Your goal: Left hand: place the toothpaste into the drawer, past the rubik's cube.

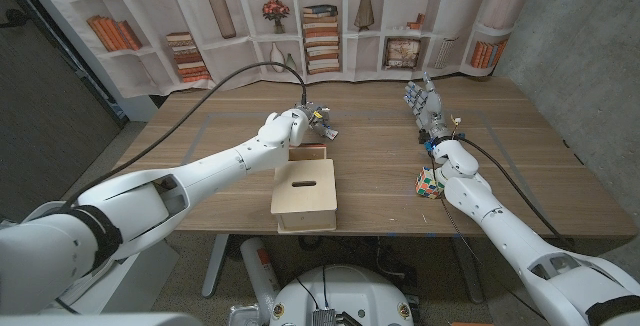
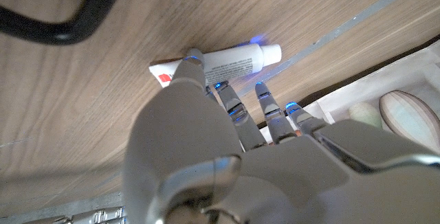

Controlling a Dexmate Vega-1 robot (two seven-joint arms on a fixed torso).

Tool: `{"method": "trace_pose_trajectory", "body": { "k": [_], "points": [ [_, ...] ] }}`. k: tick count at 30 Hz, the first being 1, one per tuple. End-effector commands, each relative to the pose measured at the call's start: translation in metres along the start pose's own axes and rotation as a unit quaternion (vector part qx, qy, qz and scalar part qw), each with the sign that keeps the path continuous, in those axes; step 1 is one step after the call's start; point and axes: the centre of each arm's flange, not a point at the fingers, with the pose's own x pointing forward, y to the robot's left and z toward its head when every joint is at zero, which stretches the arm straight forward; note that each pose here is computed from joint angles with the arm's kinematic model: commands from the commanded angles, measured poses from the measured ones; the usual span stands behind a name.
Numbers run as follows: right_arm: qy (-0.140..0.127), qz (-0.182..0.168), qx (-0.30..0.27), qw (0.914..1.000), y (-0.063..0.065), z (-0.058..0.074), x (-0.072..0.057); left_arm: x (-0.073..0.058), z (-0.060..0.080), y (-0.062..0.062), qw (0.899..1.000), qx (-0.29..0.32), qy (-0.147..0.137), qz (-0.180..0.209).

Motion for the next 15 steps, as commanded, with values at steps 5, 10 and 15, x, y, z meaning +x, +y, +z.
{"method": "trace_pose_trajectory", "body": {
  "k": [5,10,15],
  "points": [
    [0.001,0.002,0.001,1.0,-0.001,0.001,-0.0011,-0.0089,-0.0083,0.0081,1.0,-0.008,0.017,0.015],
    [0.001,0.002,0.0,1.0,-0.0013,0.0014,-0.0012,-0.0125,-0.0119,0.0098,0.999,-0.016,0.019,0.026],
    [0.002,0.003,0.001,1.0,-0.002,0.0007,-0.0006,-0.0131,-0.0138,0.0129,0.999,-0.021,0.021,0.029]
  ]
}}
